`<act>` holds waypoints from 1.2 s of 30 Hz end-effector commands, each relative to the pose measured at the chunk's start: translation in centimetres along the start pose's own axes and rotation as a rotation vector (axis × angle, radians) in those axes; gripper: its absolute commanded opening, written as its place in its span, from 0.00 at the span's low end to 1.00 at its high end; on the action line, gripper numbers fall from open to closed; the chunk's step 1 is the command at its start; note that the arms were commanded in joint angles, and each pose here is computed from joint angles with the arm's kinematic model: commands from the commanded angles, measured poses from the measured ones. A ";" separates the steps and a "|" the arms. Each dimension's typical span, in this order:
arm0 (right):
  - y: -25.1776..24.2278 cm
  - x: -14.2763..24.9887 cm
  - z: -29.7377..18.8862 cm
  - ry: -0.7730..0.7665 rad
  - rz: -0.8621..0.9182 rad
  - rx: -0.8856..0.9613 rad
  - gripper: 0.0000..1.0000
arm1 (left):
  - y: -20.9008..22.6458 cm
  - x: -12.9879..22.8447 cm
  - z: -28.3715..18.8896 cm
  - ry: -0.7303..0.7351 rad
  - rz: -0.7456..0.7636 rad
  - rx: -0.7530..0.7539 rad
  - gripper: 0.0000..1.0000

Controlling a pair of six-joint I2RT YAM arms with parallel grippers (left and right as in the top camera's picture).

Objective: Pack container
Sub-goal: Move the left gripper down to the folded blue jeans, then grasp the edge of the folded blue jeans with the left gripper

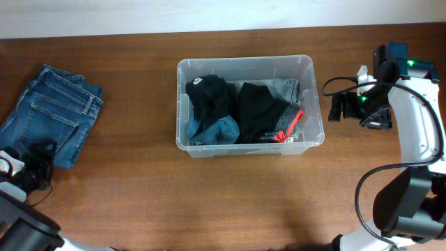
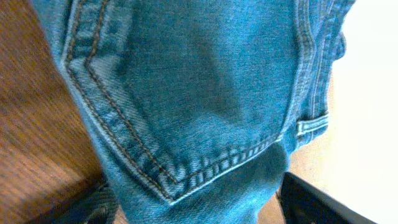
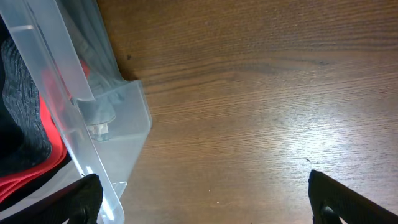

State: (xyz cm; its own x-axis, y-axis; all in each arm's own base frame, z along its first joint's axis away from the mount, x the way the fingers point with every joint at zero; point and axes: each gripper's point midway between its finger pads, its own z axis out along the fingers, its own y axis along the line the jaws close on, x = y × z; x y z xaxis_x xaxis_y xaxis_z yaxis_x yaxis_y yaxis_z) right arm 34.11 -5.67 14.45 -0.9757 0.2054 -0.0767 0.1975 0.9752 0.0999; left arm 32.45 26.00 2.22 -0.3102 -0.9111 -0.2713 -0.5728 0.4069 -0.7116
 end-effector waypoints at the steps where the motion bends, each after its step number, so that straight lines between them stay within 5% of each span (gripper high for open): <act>1: 0.1 -0.4 -1.0 -0.034 -0.008 0.008 0.98 | 2.3 2.9 1.0 0.044 -0.137 -0.041 0.99; 23: 0.1 -0.4 -1.0 -0.034 -0.008 0.008 0.98 | 1.9 3.7 3.0 0.024 -0.144 -0.156 0.99; 24: 0.1 -0.4 -1.0 -0.034 -0.008 0.008 0.98 | 1.9 3.7 3.0 0.024 -0.144 -0.159 0.93; 26: 0.1 -0.4 -1.0 -0.034 -0.008 0.008 0.98 | 1.9 3.7 3.0 0.023 -0.144 -0.158 0.59; 28: 0.1 -0.4 -1.0 -0.034 -0.008 0.008 0.98 | 1.9 3.7 3.0 0.024 -0.144 -0.158 0.41; 36: 0.1 -0.4 -1.0 -0.034 -0.008 0.008 0.99 | 1.7 3.6 3.0 0.023 -0.141 -0.149 0.19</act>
State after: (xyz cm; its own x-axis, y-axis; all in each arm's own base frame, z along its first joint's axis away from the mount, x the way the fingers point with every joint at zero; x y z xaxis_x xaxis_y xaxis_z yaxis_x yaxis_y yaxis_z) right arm 34.10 -5.67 14.45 -0.9757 0.2055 -0.0763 0.1975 0.9752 0.1003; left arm 33.48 24.85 0.40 -0.2160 -0.9504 -0.2238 -0.6857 0.3108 -0.6582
